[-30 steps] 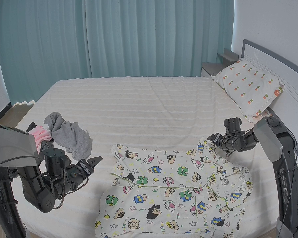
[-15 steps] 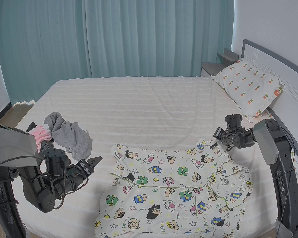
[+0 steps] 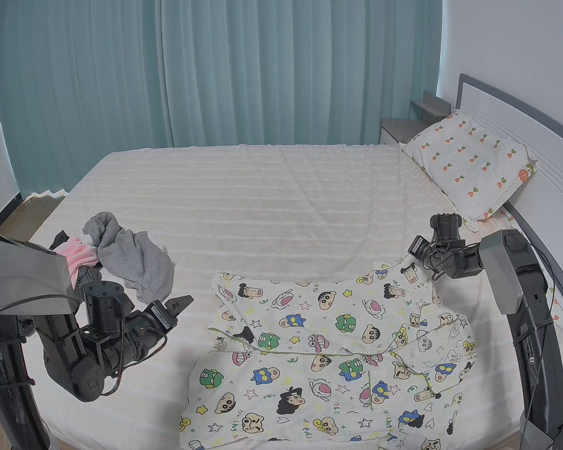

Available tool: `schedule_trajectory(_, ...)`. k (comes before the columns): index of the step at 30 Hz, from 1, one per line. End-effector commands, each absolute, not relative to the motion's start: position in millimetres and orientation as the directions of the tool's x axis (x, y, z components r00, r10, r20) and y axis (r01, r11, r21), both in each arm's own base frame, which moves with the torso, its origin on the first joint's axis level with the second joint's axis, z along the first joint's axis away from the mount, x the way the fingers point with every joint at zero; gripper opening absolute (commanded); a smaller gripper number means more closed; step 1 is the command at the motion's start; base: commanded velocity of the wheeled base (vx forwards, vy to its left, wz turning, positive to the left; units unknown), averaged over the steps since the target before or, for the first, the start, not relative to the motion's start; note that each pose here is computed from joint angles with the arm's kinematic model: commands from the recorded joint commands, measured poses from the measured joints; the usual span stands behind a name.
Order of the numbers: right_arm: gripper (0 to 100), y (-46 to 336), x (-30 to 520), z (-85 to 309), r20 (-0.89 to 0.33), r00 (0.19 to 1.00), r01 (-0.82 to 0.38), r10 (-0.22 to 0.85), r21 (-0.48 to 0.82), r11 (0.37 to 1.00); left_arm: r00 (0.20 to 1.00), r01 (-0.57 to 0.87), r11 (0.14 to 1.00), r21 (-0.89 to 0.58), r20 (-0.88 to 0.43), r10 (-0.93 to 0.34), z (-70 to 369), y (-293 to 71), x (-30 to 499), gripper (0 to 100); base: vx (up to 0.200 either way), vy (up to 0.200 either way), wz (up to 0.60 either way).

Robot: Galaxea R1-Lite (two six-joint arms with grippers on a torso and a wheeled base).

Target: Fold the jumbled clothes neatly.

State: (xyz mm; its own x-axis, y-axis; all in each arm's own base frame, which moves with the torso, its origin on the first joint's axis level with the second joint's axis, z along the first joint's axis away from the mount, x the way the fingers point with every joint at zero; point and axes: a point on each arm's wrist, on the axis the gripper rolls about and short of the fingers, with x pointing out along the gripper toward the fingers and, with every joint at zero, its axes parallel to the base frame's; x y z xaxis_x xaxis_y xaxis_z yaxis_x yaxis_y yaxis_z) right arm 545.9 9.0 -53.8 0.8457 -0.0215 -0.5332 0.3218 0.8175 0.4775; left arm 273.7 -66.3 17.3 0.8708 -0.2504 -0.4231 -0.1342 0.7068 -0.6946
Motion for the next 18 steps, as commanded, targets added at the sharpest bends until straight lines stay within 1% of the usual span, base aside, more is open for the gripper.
schedule_trajectory(1,0,5.0,545.6,-58.3,-0.539,0.842,0.33,-0.028,0.474,0.816,0.876,-0.126,0.705,-0.698,-0.412,-0.252,17.9,-66.5,274.3,100,0.0,0.0,0.0)
schedule_trajectory(2,0,5.0,545.6,-58.3,-0.539,0.842,0.33,-0.028,0.473,0.817,0.879,-0.121,0.703,-0.701,-0.405,-0.253,18.6,-66.5,274.3,100,0.0,0.0,0.0)
schedule_trajectory(3,100,5.0,545.7,-57.4,-0.537,0.843,0.329,-0.028,0.474,0.817,0.88,-0.119,0.702,-0.702,-0.402,-0.253,18.9,-66.6,274.4,100,0.0,0.0,0.0)
schedule_trajectory(7,100,2.5,545.9,-50.8,-0.535,0.844,0.331,-0.032,0.475,0.816,0.879,-0.12,0.702,-0.702,-0.403,-0.253,18.4,-66.6,274.5,100,0.0,0.0,0.0)
schedule_trajectory(9,100,-5.9,546.5,-34.0,-0.512,0.858,0.329,-0.045,0.479,0.814,0.879,-0.121,0.702,-0.701,-0.405,-0.253,17.7,-66.6,274.6,100,0.0,0.0,0.0)
schedule_trajectory(15,100,-29.5,521.8,-7.2,-0.551,0.831,0.372,-0.077,0.447,0.813,0.878,-0.114,0.702,-0.703,-0.402,-0.26,18.3,-67.9,274.3,100,0.0,0.0,0.0)
schedule_trajectory(18,100,-38.0,501.1,8.9,-0.581,0.811,0.388,-0.075,0.437,0.811,0.885,-0.086,0.7,-0.709,-0.377,-0.273,22.0,-72.2,273.7,100,0.0,0.0,0.0)
